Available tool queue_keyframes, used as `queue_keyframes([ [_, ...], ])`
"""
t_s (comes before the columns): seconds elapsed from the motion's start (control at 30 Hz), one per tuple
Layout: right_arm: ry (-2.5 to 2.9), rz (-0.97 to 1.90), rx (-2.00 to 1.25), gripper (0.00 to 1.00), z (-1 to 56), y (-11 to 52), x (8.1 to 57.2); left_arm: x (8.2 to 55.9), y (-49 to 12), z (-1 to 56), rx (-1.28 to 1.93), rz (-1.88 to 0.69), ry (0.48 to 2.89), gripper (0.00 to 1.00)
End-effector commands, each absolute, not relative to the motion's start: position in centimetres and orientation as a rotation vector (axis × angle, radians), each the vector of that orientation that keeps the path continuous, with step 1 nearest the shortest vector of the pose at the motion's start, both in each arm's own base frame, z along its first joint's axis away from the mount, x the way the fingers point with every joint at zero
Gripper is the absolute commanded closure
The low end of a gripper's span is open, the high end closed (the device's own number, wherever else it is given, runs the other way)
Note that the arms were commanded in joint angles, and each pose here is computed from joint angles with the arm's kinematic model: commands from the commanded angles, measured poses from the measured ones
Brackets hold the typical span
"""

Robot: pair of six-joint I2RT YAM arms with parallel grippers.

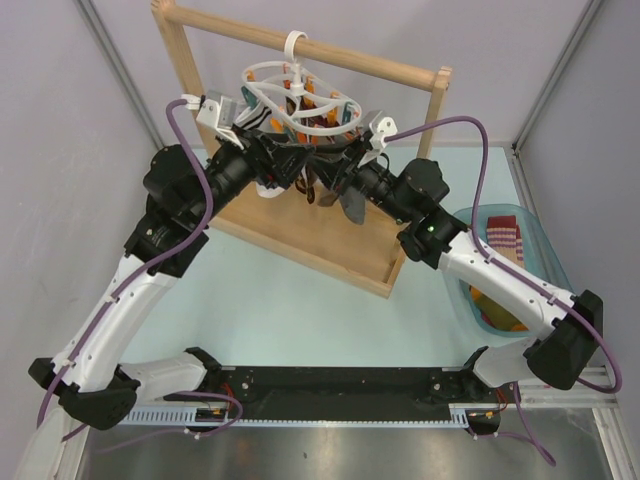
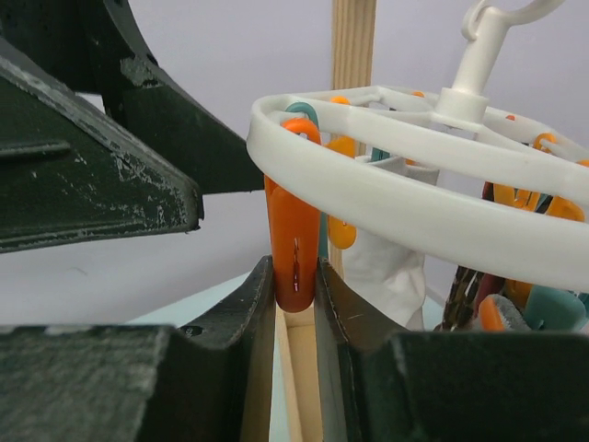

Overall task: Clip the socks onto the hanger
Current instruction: Open the clamp at the hanger.

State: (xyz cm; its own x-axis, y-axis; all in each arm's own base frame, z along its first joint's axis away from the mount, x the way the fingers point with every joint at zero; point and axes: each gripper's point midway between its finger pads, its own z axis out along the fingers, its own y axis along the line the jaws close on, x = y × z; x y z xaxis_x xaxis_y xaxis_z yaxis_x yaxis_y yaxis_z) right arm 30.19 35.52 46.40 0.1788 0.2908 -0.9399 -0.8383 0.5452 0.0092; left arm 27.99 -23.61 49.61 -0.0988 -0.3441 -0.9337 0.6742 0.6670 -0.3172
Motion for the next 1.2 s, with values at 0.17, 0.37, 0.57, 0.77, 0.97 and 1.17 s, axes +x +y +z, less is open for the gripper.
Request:
queue_keyframes([
  [0.17, 1.120, 0.964, -0.468, 1.00, 50.9, 33.8, 29.1, 26.6, -23.7, 51.7, 0.244, -0.990, 1.433, 0.30],
  [0.37, 1.134, 0.986, -0.464, 1.00, 50.8, 33.8, 28.9, 26.3, -24.0, 53.0, 0.238, -1.033, 1.428, 0.27],
  [0.57, 1.134, 0.995, -0.464, 1.00, 50.8, 34.0, 28.9, 27.0, -23.9, 52.9, 0.220, -1.005, 1.454, 0.27],
  [0.77, 1.135, 1.000, -0.467, 1.00, 50.7, 34.1, 28.8, 27.9, -23.6, 52.0, 0.236, -0.914, 1.469, 0.28],
  [0.97, 1.133, 1.007, -0.466, 1.00, 50.7, 34.2, 28.8, 28.2, -24.1, 51.9, 0.303, -0.840, 1.455, 0.29],
  [1.17, 1.135, 1.010, -0.468, 1.00, 50.7, 34.3, 28.8, 28.5, -24.4, 52.3, 0.319, -0.776, 1.453, 0.35],
])
